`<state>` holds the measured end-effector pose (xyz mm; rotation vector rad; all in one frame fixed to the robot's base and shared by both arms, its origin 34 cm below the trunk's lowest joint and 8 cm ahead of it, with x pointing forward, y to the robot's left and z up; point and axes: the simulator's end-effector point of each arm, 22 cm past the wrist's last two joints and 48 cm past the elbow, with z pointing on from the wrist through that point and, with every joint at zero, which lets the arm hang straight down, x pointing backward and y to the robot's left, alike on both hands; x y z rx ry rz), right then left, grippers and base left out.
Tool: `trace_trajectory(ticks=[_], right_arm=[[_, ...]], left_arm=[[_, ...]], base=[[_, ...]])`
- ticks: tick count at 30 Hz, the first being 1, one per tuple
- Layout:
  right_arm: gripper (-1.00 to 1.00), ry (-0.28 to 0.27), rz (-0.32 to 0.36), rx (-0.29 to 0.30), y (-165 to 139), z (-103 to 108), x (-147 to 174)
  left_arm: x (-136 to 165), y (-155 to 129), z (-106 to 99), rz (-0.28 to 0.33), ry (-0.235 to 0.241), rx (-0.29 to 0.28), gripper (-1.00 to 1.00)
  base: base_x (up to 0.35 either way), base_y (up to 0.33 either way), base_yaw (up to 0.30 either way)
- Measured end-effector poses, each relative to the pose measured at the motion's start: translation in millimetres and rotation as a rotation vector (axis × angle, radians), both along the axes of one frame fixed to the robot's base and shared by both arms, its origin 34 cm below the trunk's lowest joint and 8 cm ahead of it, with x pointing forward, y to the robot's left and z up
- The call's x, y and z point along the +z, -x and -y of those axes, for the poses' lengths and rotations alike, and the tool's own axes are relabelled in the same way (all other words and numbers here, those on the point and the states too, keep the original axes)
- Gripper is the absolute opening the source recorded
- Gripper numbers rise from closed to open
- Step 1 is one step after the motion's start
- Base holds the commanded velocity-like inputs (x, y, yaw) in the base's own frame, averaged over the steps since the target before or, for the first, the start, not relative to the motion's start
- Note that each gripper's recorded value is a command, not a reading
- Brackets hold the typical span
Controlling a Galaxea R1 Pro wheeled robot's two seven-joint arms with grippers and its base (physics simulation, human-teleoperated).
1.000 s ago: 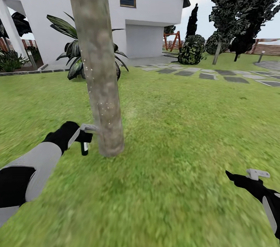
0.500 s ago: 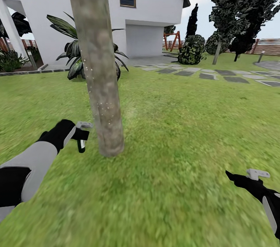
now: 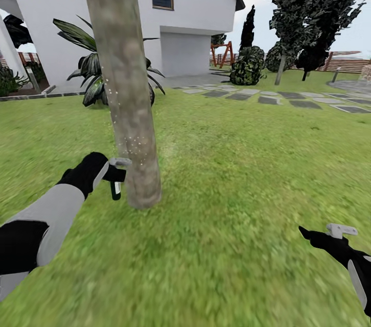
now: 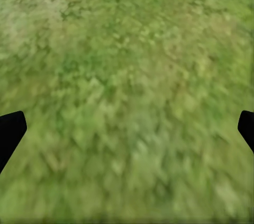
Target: In the garden, pick up the pesticide atomizer on the floor and spray pesticide onto both trees until each tree trunk is fully covered.
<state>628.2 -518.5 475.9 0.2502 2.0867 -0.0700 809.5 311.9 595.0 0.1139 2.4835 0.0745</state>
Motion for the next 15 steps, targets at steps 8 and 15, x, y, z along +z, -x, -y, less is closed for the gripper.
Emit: trace_trajectory(ticks=[8, 15], right_arm=[[1.00, 0.000, 0.001, 0.000, 0, 0, 0], [1.00, 0.000, 0.001, 0.000, 0, 0, 0]], left_arm=[[102, -23, 10, 0.118, -0.008, -0.004, -1.00], [161, -40, 11, 0.199, -0.008, -0.004, -1.00]], base=[[0.000, 0.000, 0.000], [0.000, 0.000, 0.000]])
